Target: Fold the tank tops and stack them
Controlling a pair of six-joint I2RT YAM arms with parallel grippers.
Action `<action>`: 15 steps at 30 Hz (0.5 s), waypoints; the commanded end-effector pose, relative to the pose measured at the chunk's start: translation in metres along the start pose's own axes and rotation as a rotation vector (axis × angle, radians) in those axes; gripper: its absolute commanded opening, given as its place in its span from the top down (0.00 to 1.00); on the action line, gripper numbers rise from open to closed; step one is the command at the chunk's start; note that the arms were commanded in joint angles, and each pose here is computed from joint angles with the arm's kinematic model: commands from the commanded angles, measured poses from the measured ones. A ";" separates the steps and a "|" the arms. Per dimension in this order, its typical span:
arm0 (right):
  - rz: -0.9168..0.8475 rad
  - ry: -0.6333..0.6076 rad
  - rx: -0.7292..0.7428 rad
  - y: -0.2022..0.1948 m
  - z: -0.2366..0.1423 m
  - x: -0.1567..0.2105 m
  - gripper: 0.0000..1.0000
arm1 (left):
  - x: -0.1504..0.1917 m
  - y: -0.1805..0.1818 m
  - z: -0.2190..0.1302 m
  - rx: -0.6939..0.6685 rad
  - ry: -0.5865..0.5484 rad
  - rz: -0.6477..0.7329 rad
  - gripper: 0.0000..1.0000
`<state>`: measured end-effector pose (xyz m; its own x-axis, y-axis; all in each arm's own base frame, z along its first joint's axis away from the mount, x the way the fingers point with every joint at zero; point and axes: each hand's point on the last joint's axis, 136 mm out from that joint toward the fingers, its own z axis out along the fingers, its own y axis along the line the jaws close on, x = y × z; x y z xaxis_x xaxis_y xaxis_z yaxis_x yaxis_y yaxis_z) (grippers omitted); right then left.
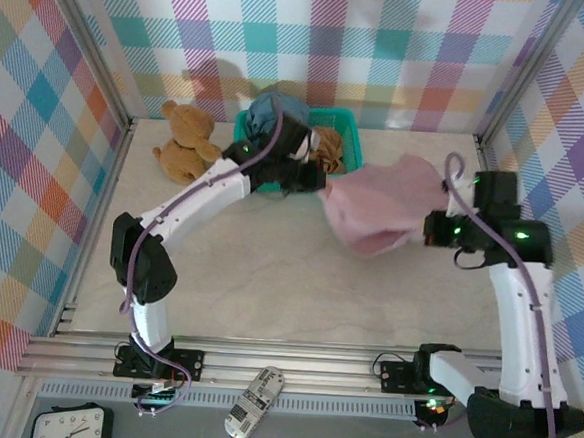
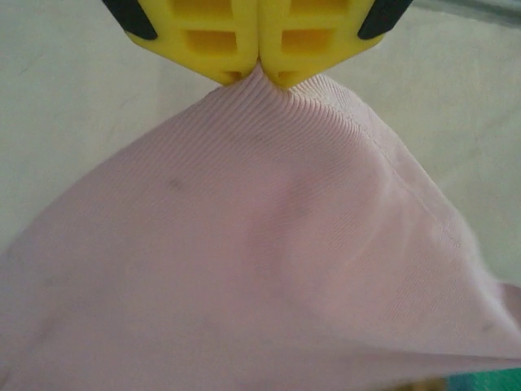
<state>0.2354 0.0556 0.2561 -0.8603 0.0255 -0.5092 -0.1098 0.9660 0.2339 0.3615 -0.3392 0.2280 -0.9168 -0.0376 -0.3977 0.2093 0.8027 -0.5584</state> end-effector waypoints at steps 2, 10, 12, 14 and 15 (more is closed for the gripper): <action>0.064 0.150 -0.025 0.019 0.056 0.035 0.97 | 0.035 0.028 0.018 -0.015 0.050 -0.078 1.00; 0.020 0.294 -0.053 0.050 0.158 0.027 0.96 | 0.050 0.097 0.032 -0.241 0.050 -0.109 1.00; -0.025 0.251 -0.082 0.061 0.182 0.018 0.94 | 0.052 0.114 0.035 -0.283 0.052 -0.127 1.00; -0.038 0.231 -0.108 0.069 0.203 0.007 0.90 | 0.059 0.122 0.042 -0.283 0.076 -0.146 1.00; -0.042 0.254 -0.102 0.070 0.208 0.008 0.85 | 0.062 0.126 0.044 -0.289 0.086 -0.151 1.00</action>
<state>0.2933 0.1559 0.0918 -0.9745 -0.0906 -0.2054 -0.1450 0.9526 0.2674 0.3432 -0.2796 0.1097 -0.9625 -0.1002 -0.2519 0.0091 0.9167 -0.3995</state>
